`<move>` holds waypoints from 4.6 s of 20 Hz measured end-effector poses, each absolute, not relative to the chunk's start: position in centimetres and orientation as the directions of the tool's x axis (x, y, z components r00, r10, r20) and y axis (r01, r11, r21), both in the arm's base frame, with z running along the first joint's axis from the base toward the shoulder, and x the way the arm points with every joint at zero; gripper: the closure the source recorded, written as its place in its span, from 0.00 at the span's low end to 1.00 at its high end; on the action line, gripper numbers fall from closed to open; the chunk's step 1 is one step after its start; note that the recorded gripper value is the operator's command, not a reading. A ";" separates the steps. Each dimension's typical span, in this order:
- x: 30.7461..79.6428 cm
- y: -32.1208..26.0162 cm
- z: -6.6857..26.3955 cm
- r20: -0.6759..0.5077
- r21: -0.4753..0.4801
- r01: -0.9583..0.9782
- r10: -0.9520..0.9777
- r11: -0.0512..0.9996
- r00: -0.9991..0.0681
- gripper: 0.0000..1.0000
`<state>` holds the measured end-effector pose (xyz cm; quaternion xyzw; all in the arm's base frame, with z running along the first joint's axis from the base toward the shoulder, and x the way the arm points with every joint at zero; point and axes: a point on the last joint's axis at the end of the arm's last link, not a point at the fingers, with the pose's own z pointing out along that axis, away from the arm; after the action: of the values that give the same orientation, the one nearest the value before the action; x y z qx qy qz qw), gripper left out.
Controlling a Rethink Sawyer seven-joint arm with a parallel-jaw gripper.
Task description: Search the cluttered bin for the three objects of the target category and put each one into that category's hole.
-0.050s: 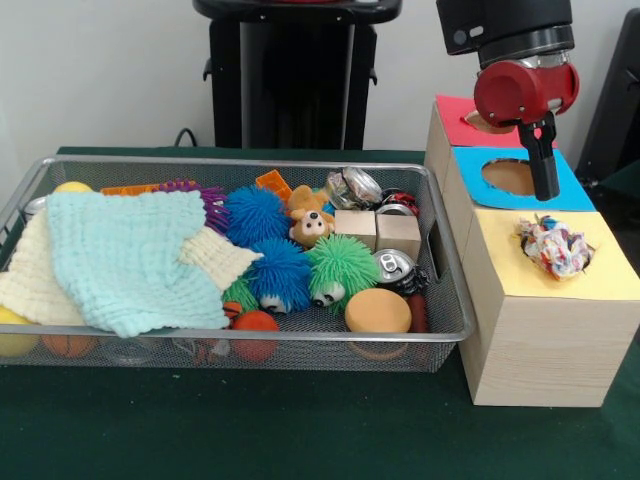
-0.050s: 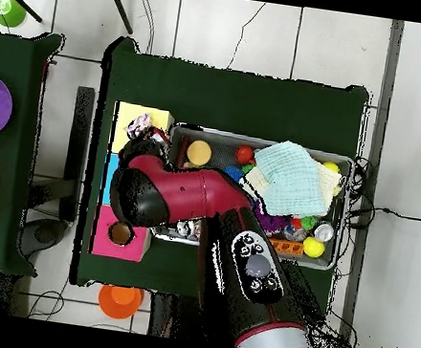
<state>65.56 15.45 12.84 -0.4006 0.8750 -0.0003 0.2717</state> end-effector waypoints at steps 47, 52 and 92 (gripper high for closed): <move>65.1 18.6 5.3 -0.524 -0.199 -0.694 -0.674 0.692 -0.521 1.00; 65.3 18.1 6.1 -0.528 -0.205 -0.689 -0.671 0.695 -0.520 1.00; 62.9 16.8 12.2 -0.381 -0.127 -0.747 -0.728 0.652 -0.570 1.00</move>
<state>62.88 16.77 12.17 -0.4162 0.8858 0.0240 0.2039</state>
